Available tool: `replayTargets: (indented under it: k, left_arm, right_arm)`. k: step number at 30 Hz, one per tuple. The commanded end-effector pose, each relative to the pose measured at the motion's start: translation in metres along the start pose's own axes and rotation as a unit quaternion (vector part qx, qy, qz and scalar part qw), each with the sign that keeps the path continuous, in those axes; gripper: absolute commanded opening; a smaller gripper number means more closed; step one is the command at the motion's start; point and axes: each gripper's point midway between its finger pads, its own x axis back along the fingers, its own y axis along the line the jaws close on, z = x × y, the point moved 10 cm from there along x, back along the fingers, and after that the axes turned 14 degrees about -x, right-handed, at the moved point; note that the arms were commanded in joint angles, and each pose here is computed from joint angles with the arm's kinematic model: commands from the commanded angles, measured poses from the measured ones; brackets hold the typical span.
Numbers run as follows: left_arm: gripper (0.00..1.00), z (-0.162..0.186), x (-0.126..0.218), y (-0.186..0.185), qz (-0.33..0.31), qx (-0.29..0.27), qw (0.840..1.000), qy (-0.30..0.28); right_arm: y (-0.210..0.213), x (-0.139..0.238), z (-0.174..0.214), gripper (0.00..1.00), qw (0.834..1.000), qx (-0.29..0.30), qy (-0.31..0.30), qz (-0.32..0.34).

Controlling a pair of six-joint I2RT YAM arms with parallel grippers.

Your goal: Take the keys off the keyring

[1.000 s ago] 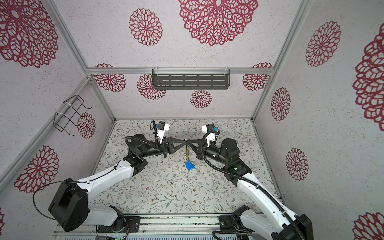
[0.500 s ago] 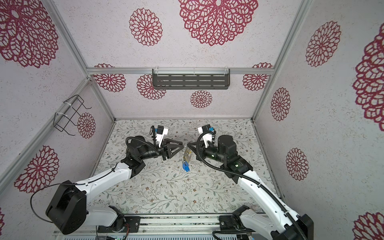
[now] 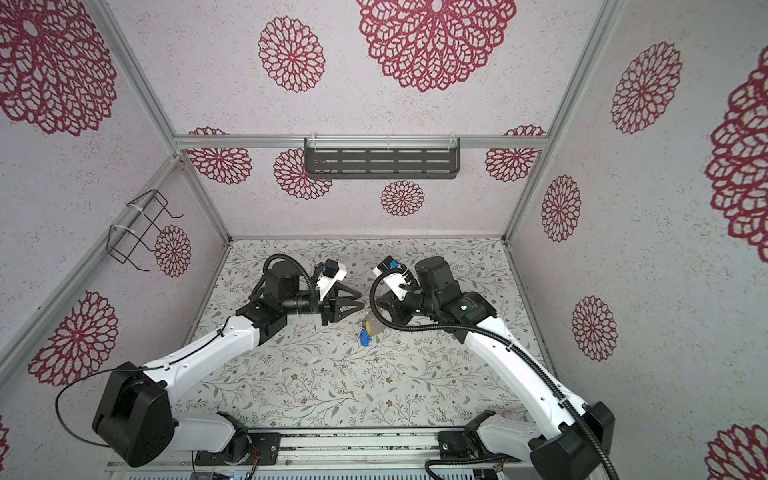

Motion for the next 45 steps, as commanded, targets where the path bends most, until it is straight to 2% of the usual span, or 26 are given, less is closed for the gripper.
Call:
replayTargets:
  k: [1, 6, 18, 23, 31, 34, 37, 42, 45]
  left_arm:
    - [0.40, -0.003, -0.007, -0.005, 0.038, -0.009, 0.999, 0.001]
    - [0.38, -0.005, -0.015, -0.004, 0.052, -0.007, 0.999, -0.006]
    - [0.34, -0.003, -0.020, -0.006, 0.065, 0.004, 0.998, -0.005]
    - [0.43, -0.003, -0.021, -0.006, 0.064, 0.002, 0.998, -0.008]
    - [0.44, -0.002, -0.019, -0.011, 0.077, 0.001, 0.997, -0.016]
    - [0.39, -0.002, -0.017, -0.012, 0.077, -0.001, 0.997, -0.017]
    - [0.26, -0.005, -0.017, -0.012, 0.075, -0.003, 0.997, -0.019]
    - [0.14, -0.006, -0.017, -0.009, 0.065, -0.003, 0.998, -0.018]
    - [0.02, -0.005, -0.017, -0.007, 0.063, -0.001, 0.998, -0.017]
  right_arm:
    - [0.013, 0.009, -0.007, 0.00, 0.999, 0.041, -0.006, -0.011]
    - [0.017, 0.005, -0.006, 0.00, 0.999, 0.045, 0.001, -0.013]
    - [0.021, 0.005, -0.016, 0.00, 0.998, 0.051, -0.026, -0.013]
    - [0.022, 0.006, -0.020, 0.00, 0.998, 0.049, -0.034, -0.013]
    - [0.022, 0.006, -0.020, 0.00, 0.998, 0.048, -0.039, -0.004]
    - [0.024, 0.006, -0.019, 0.00, 0.998, 0.045, -0.039, -0.018]
    - [0.025, 0.001, -0.016, 0.00, 0.998, 0.039, -0.029, -0.030]
    - [0.026, -0.004, -0.011, 0.00, 0.999, 0.035, -0.016, -0.035]
    - [0.025, -0.004, -0.007, 0.00, 0.999, 0.030, -0.023, -0.028]
